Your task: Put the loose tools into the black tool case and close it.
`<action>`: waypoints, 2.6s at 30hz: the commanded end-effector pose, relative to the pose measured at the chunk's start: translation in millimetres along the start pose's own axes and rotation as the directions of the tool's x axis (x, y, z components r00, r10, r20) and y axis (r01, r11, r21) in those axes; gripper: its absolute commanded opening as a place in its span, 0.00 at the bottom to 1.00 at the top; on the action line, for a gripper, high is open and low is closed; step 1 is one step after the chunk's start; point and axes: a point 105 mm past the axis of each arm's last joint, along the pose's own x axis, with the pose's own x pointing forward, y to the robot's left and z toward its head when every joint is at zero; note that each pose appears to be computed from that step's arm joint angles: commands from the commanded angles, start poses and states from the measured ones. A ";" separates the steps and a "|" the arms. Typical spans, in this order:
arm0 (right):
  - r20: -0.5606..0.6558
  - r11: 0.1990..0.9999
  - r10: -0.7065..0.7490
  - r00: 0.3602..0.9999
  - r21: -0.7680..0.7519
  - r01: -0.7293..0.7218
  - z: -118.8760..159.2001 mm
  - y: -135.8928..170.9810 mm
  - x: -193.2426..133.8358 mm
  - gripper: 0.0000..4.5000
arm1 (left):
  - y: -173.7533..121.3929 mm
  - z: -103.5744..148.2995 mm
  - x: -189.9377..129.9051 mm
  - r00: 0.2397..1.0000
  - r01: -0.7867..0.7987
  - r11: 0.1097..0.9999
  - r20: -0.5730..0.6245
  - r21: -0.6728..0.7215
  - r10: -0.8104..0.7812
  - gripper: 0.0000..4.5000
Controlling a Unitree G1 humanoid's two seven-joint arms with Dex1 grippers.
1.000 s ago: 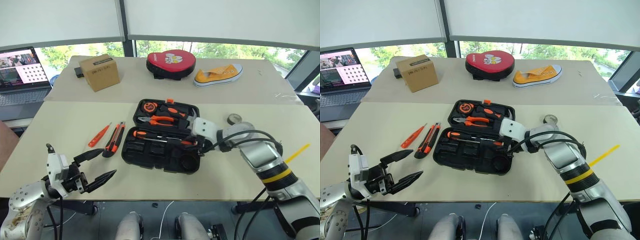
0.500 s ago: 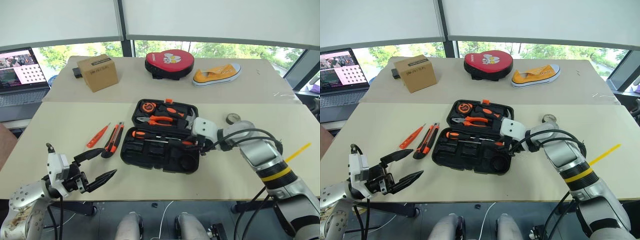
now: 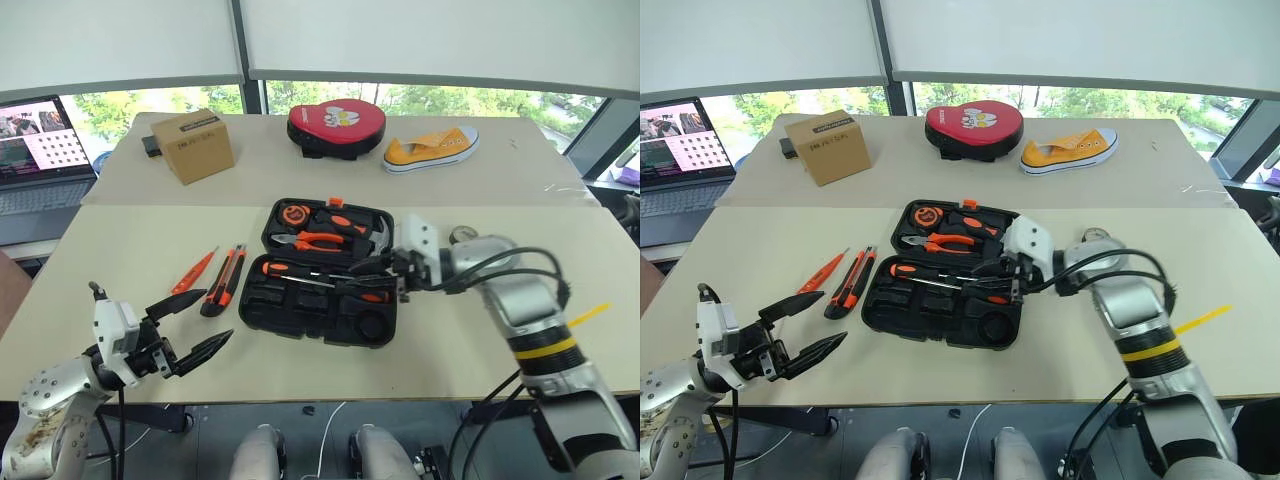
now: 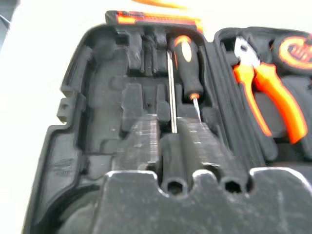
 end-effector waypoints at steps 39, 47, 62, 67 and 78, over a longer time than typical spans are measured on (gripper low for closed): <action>0.413 0.968 -0.213 0.885 -0.032 0.248 19.7 20.5 -92.7 0.64 | 42.9 -23.8 -135.7 0.752 -0.645 0.760 -0.243 -0.079 0.613 1.00; 0.382 0.940 -0.336 0.861 0.088 0.328 -27.8 50.5 -138.2 0.98 | 53.5 -32.2 -143.0 0.734 -0.660 0.737 -0.337 -0.146 0.590 1.00; 0.483 0.935 -0.334 0.809 0.058 0.351 15.3 54.8 -116.5 0.98 | 126.9 -13.0 -9.0 0.775 -0.458 0.888 -0.506 -0.037 0.379 1.00; 0.483 0.932 -0.340 0.807 0.061 0.357 15.6 55.6 -114.4 0.98 | 133.1 -29.6 16.5 0.759 -0.408 0.912 -0.568 -0.037 0.317 1.00; 0.470 0.926 -0.359 0.806 0.072 0.371 8.3 59.1 -115.6 1.00 | 132.1 -44.3 33.3 0.784 -0.358 0.931 -0.564 -0.074 0.257 0.45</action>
